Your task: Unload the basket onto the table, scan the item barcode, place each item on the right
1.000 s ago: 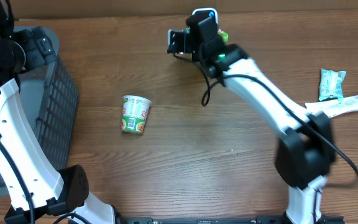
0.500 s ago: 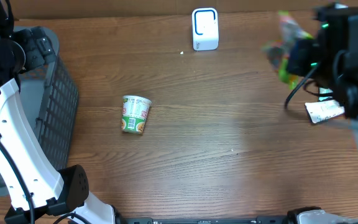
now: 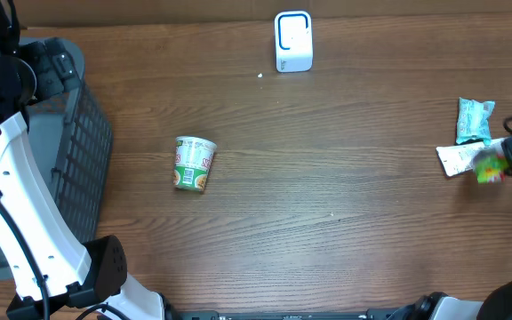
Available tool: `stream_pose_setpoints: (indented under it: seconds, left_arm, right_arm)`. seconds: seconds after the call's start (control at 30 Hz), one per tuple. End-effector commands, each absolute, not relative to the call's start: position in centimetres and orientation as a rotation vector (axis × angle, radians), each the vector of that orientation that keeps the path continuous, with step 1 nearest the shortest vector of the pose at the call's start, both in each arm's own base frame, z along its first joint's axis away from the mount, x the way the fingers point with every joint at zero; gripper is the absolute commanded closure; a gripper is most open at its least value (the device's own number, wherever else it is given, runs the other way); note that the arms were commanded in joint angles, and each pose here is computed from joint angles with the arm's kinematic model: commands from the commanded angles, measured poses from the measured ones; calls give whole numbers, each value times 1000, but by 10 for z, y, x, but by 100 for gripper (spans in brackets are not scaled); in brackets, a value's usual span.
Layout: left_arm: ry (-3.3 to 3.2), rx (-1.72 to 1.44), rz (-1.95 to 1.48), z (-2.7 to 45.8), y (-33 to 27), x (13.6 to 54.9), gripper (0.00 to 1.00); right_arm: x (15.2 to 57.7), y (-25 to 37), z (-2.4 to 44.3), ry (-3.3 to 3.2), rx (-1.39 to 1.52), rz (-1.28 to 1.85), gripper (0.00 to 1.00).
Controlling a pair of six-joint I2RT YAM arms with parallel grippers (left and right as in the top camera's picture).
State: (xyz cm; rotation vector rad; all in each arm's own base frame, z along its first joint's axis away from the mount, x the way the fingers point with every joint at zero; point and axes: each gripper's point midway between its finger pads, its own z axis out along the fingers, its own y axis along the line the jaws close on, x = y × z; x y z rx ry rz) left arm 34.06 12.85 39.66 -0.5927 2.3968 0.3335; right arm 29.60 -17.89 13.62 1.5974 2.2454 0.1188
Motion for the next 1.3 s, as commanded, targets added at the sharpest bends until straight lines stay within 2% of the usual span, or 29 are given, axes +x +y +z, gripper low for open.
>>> stream_pose_setpoints:
  seconds: [0.0,0.03,0.1,0.13,0.27,0.5,0.67,0.87,0.93,1.07,1.27]
  left_arm:
    - [2401,-573,339,397,128,342,0]
    - [2401,-573,339,397,128,342,0]
    - [2401,-573,338,397,128,342,0]
    - [2401,-573,339,397,128,342,0]
    - [2401,-573,338,397,128,342,0]
    - [2401,-573,338,397,128,342,0]
    - [2401,-573,338,397,128,342,0]
    - [2401,-573,338,397,128,342,0]
    - [2401,-573,338,397,128,342,0]
    - [2401,-573,338,397,128,342,0]
    - [2401,-573,338,397,128,342,0]
  right_arm:
    - [301,-180,133,2195,1557,261,90]
    - [301,-183,130,2182,1559,270,82]
    - [301,-184,128,2180,1554,272,58]
    - [302,-184,128,2177,1551,273,40]
    - [311,-176,138,2209,1446,349,1]
    - [325,-158,224,2230,1194,354,0]
    - [355,-73,263,2314,765,599,0]
    - [383,85,256,2441,223,807,0]
    - [389,169,244,2454,-18,906,0]
    - [401,269,210,2459,-65,1028,0]
    - [392,357,152,2508,-116,1140,0]
